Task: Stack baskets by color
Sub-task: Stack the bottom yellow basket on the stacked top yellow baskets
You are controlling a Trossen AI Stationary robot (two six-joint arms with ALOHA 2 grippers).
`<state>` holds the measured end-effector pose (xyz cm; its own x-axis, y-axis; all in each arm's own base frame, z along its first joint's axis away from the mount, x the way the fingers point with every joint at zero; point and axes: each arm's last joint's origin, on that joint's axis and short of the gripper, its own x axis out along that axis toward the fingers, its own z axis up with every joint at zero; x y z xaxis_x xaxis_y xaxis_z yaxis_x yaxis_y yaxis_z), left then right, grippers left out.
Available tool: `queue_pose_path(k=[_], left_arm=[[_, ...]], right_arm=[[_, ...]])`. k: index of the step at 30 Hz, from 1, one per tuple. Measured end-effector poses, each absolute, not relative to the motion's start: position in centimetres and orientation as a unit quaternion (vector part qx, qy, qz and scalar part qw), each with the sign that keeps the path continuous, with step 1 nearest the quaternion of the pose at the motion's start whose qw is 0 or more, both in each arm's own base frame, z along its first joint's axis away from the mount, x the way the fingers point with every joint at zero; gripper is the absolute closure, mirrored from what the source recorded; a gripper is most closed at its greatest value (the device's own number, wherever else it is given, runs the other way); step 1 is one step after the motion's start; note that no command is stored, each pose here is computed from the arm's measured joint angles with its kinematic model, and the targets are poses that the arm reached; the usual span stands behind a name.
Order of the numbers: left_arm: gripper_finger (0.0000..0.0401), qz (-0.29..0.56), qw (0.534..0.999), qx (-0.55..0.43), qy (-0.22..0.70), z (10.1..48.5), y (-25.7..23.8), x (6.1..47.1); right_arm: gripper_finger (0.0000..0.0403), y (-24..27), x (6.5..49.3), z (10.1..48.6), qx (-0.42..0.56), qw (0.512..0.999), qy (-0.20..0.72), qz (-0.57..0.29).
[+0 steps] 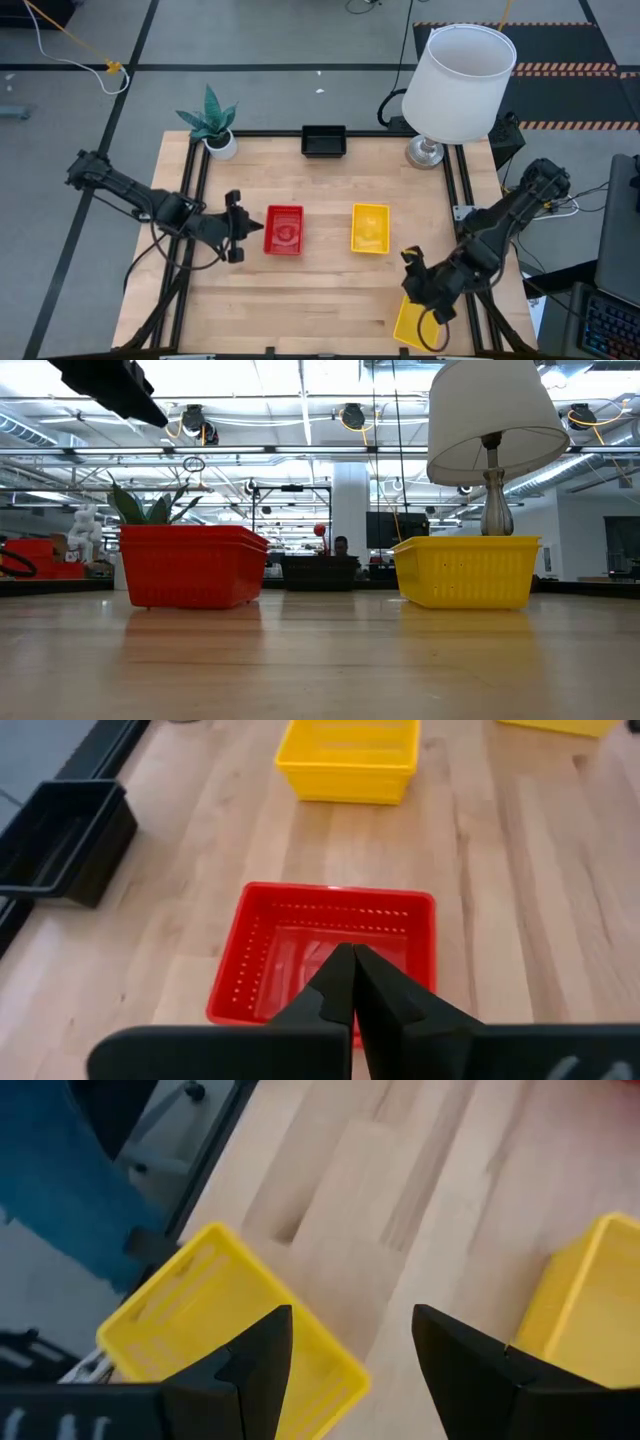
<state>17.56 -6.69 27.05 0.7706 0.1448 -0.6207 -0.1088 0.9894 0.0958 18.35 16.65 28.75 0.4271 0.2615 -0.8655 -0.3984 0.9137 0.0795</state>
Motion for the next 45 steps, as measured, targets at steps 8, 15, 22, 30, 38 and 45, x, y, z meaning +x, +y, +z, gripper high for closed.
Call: queue_pose_path(k=[8,15,22,30,38,45], left_arm=[[0.0386,0.09,0.945,-0.005,0.315,27.3,-6.1,18.0],[0.0395,0.095,0.952,-0.049,0.287,27.7,-6.3,18.4],[0.0376,0.108,0.952,-0.08,0.275,27.5,-6.9,18.8],[0.0375,0.112,0.952,-0.075,0.276,26.6,-7.7,20.2],[0.0375,0.116,0.949,-0.077,0.282,26.1,-8.0,20.7],[0.0375,0.115,0.95,-0.073,0.282,26.1,-8.0,20.7]], right_arm=[[0.02,18.7,15.9,28.6,-0.089,0.824,0.507,0.236],[0.02,20.2,14.4,27.9,-0.067,0.794,0.547,0.256],[0.0222,22.1,13.5,26.3,-0.096,0.766,0.574,0.272],[0.0235,23.8,13.2,24.3,-0.122,0.736,0.605,0.278],[0.0236,24.5,13.4,23.1,-0.153,0.724,0.609,0.286],[0.0236,24.8,13.5,22.5,-0.173,0.718,0.608,0.29]])
